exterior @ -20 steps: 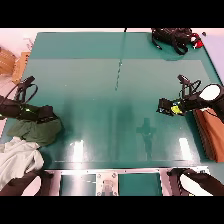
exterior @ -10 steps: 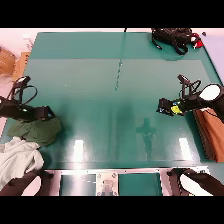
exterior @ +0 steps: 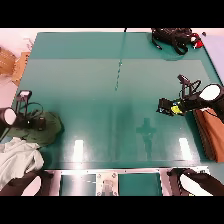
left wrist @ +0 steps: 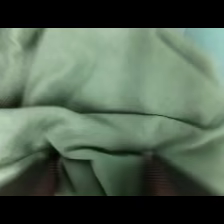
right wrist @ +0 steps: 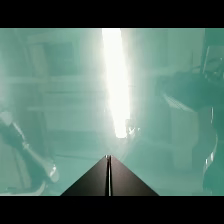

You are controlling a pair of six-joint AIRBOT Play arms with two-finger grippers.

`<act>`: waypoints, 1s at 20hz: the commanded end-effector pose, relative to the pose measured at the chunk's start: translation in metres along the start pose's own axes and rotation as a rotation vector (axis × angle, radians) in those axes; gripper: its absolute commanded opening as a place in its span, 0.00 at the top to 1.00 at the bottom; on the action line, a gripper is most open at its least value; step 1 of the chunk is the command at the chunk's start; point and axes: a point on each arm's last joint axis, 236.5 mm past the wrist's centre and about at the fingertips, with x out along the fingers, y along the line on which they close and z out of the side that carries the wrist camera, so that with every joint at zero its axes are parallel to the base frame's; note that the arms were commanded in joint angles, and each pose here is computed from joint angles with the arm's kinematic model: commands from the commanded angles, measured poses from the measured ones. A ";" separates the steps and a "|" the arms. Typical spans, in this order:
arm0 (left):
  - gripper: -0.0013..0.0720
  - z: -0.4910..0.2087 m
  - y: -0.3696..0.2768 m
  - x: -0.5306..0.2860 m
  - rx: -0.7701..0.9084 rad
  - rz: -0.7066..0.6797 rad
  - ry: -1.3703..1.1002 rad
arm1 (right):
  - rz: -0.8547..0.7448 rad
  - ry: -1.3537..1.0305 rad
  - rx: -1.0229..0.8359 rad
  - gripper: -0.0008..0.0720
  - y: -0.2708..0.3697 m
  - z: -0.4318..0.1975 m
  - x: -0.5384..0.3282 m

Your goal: Fold the shirts.

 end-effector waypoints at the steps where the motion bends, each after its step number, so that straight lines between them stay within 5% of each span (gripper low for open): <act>1: 0.94 -0.015 0.000 0.012 0.008 0.008 0.030 | 0.000 0.000 -0.001 0.97 0.000 0.000 0.000; 6: 0.95 0.073 -0.039 -0.069 -0.007 -0.200 -0.174 | 0.000 -0.002 -0.001 0.96 0.000 0.000 0.000; 10: 0.95 0.142 -0.117 -0.188 0.164 -0.411 -0.443 | 0.003 -0.026 0.000 0.96 0.001 0.006 0.000; 14: 0.95 0.150 -0.214 -0.248 0.369 -0.558 -0.621 | 0.051 -0.019 0.023 0.96 0.012 0.005 0.000; 18: 0.95 0.125 -0.320 -0.216 0.497 -0.708 -0.524 | 0.083 -0.033 0.036 0.92 0.020 0.009 -0.003; 19: 0.86 0.117 -0.344 -0.200 0.511 -0.735 -0.480 | 0.084 -0.043 0.036 0.69 0.021 0.011 -0.003; 20: 0.21 0.109 -0.361 -0.184 0.517 -0.752 -0.427 | 0.084 -0.054 0.044 0.46 0.020 0.014 -0.004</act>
